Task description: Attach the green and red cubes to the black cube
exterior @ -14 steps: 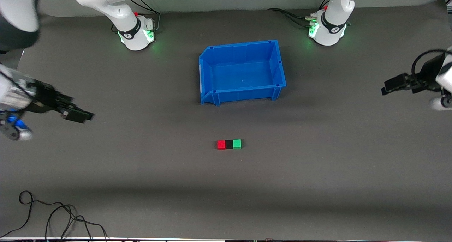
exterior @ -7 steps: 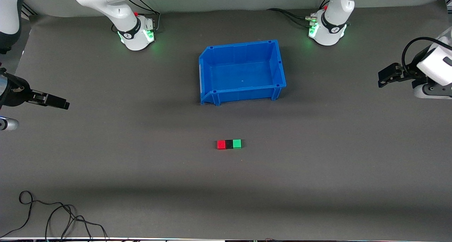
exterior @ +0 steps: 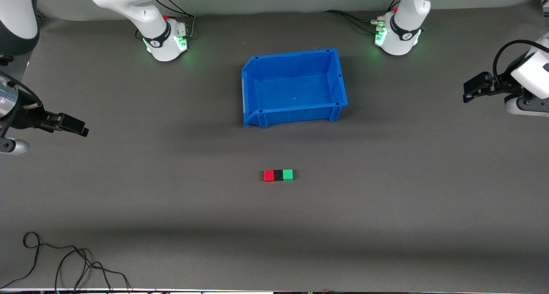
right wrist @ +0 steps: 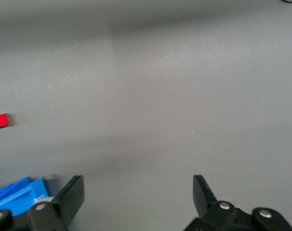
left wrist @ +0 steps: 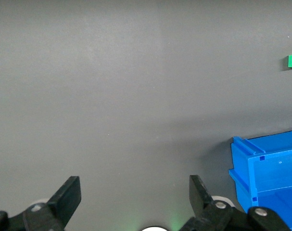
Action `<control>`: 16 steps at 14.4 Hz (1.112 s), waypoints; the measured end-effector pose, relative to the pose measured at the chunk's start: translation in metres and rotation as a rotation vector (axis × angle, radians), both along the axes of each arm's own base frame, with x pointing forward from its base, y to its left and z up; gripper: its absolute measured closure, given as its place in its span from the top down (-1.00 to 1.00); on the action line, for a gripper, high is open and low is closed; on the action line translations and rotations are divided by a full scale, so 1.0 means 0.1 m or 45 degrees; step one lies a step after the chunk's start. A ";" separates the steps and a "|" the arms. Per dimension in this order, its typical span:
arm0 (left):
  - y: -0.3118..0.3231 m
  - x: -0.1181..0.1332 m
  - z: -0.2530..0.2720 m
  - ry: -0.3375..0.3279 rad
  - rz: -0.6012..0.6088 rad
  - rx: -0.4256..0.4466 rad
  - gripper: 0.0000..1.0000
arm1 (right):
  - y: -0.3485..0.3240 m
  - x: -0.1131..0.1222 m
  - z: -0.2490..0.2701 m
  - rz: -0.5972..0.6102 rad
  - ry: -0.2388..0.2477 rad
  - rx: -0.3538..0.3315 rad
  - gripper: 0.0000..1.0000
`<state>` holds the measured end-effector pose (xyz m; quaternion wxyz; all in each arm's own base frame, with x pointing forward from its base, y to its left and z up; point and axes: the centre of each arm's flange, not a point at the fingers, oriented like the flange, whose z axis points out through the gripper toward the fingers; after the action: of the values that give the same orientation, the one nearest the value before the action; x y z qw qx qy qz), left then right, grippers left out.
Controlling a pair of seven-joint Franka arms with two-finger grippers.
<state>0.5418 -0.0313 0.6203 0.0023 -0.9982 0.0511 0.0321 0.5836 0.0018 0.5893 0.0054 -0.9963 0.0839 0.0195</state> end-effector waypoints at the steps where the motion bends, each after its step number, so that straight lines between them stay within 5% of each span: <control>1: 0.00 -0.01 0.01 0.001 0.000 0.000 1.00 | 0.00 -0.03 0.01 0.001 -0.001 0.003 1.00; 16: 0.00 -0.03 0.01 0.017 0.000 0.001 1.00 | 0.01 -0.08 0.03 0.014 -0.013 0.018 1.00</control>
<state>0.5392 -0.0315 0.6212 0.0025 -0.9979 0.0512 0.0387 0.5755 0.0026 0.5923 0.0128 -0.9967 0.0784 0.0151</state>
